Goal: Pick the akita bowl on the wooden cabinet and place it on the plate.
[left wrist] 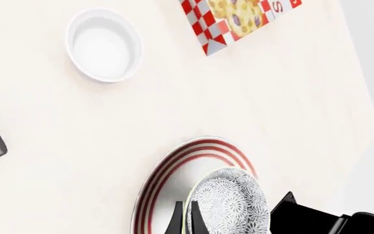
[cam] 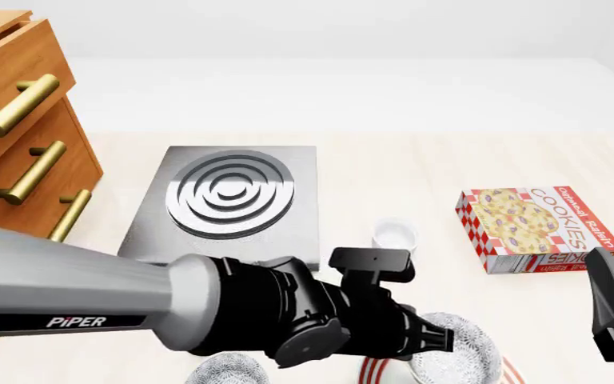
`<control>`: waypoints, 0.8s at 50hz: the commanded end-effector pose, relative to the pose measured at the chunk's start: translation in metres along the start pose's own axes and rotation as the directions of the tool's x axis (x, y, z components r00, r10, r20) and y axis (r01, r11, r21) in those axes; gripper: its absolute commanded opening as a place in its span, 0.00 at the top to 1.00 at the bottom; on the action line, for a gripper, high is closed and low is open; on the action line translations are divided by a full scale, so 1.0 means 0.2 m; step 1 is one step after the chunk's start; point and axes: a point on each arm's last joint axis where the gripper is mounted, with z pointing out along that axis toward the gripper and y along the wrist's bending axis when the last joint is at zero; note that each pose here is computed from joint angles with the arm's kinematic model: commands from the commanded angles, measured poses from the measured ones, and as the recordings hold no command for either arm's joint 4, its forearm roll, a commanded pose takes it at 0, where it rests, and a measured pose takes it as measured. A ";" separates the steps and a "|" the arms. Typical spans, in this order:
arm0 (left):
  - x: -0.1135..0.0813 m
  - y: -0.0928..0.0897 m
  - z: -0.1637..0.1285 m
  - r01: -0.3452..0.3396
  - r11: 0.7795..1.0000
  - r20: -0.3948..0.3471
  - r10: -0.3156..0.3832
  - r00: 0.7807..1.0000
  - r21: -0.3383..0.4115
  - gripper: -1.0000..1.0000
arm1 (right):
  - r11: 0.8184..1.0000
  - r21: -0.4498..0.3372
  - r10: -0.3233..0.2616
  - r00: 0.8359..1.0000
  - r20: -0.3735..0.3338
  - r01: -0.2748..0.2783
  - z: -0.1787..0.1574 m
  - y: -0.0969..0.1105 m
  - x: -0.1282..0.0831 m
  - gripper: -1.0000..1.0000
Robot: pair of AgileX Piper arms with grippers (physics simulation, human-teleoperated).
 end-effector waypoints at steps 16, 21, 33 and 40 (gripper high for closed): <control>0.00 0.00 0.01 0.018 1.000 0.004 -0.018 1.000 0.006 1.00 | 1.000 0.000 0.000 1.000 0.000 0.000 0.00 0.00 0.00 0.00; 0.00 0.01 0.01 0.020 1.000 0.009 -0.020 1.000 0.007 1.00 | 1.000 0.000 0.000 1.000 0.000 0.000 0.00 0.00 0.00 0.00; -0.05 0.03 -0.04 0.003 1.000 0.040 -0.003 0.999 0.010 0.00 | 1.000 0.000 0.000 1.000 0.000 0.000 0.00 0.00 0.00 0.00; -0.09 0.02 -0.10 -0.015 1.000 0.068 0.013 0.998 0.026 0.00 | 1.000 0.000 0.000 1.000 0.000 0.000 0.00 0.00 0.00 0.00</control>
